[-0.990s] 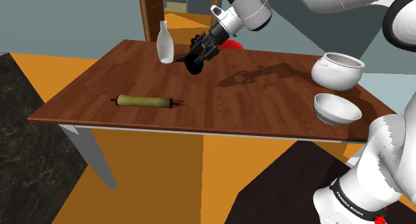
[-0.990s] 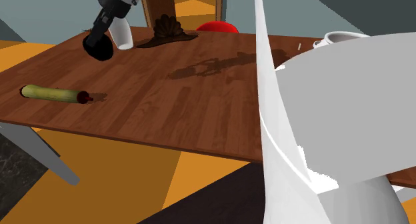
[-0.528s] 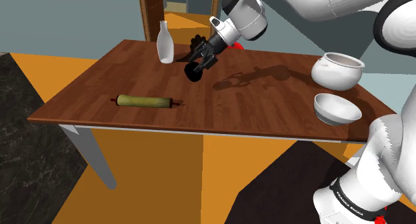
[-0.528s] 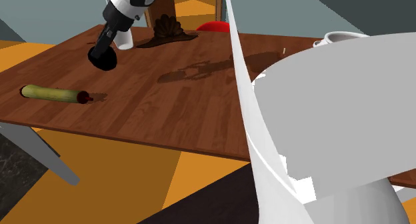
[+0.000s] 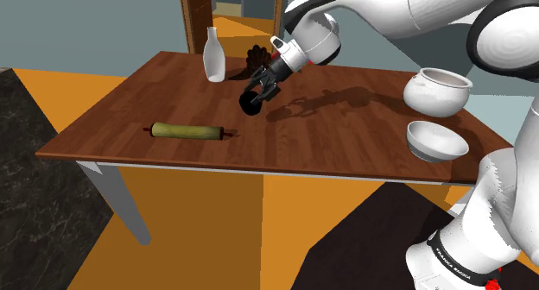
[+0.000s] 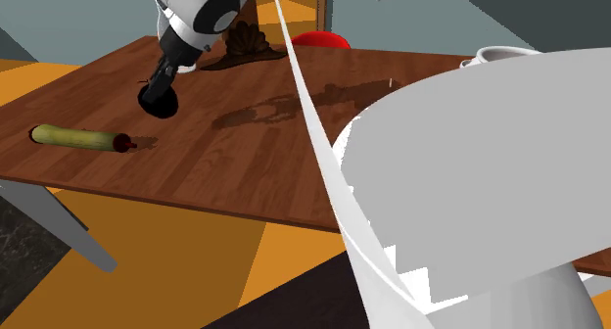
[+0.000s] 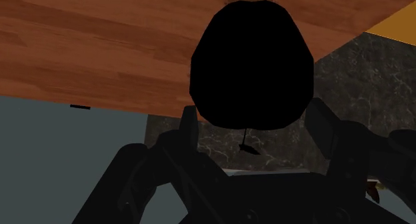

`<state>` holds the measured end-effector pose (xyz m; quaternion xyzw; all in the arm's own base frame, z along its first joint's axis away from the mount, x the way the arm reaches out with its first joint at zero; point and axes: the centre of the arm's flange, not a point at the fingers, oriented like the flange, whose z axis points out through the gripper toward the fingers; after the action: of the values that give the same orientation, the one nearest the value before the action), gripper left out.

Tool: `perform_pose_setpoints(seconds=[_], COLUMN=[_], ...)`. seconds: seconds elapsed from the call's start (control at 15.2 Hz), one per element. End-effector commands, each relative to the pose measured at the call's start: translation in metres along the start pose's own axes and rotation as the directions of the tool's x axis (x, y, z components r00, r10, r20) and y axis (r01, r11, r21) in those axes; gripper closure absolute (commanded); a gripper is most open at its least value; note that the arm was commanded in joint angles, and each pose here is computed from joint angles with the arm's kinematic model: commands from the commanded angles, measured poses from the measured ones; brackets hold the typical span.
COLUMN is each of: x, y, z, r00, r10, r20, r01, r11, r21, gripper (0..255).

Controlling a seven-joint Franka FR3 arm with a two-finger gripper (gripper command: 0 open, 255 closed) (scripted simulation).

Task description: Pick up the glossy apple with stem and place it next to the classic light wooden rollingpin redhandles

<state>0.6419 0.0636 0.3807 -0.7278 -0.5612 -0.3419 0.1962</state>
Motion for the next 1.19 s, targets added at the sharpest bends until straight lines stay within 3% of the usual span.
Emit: perform_pose_setpoints(seconds=[0.0, 0.66, 1.12], x=[-0.008, -0.047, -0.047], y=[-0.001, -0.006, -0.006], z=[0.007, 0.045, 0.045], r00=[1.0, 1.0, 1.0], r10=[0.0, 0.0, 0.0], r20=[0.0, 0.0, 0.0], r01=[0.0, 0.0, 0.0], r11=[1.0, 1.0, 1.0], r21=[-0.001, -0.001, -0.001], gripper=[255, 255, 255])
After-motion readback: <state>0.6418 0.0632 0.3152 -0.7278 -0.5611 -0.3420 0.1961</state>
